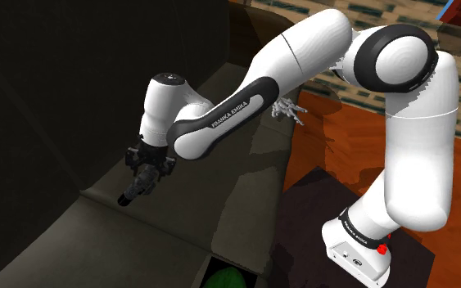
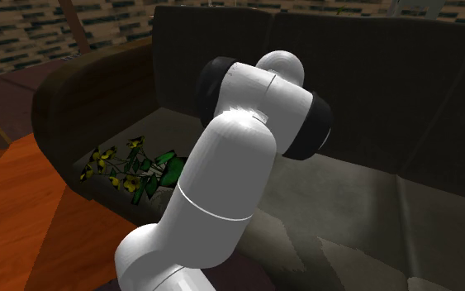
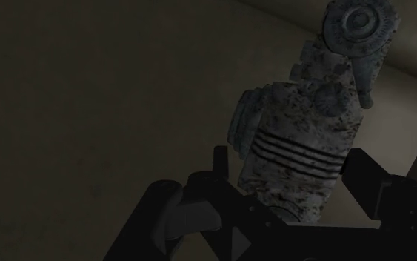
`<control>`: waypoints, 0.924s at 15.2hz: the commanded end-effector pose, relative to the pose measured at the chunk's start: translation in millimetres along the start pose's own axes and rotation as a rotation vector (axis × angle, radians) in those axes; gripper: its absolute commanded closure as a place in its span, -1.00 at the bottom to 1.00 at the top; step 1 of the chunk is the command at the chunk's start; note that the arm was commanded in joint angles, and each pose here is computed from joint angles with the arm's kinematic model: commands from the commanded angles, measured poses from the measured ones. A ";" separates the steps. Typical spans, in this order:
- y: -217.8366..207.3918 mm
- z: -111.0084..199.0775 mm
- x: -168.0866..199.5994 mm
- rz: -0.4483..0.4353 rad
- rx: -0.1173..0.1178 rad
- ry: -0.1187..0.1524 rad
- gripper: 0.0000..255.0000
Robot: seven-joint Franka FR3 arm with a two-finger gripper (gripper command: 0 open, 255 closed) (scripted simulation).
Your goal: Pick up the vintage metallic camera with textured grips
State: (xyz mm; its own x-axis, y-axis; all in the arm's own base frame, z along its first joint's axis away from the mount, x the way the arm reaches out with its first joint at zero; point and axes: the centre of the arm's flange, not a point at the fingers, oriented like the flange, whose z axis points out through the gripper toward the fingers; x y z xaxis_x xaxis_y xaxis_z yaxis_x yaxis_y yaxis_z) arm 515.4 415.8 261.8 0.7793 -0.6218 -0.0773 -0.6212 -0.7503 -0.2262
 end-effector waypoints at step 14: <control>-15.0 -65.2 -5.8 0.000 -0.002 -0.001 1.00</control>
State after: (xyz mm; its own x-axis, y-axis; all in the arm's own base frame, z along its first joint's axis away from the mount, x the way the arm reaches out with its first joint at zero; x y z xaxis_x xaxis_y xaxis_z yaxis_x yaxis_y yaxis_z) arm 515.2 416.1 323.8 0.7797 -0.6213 -0.0782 -0.6211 -0.7512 -0.2235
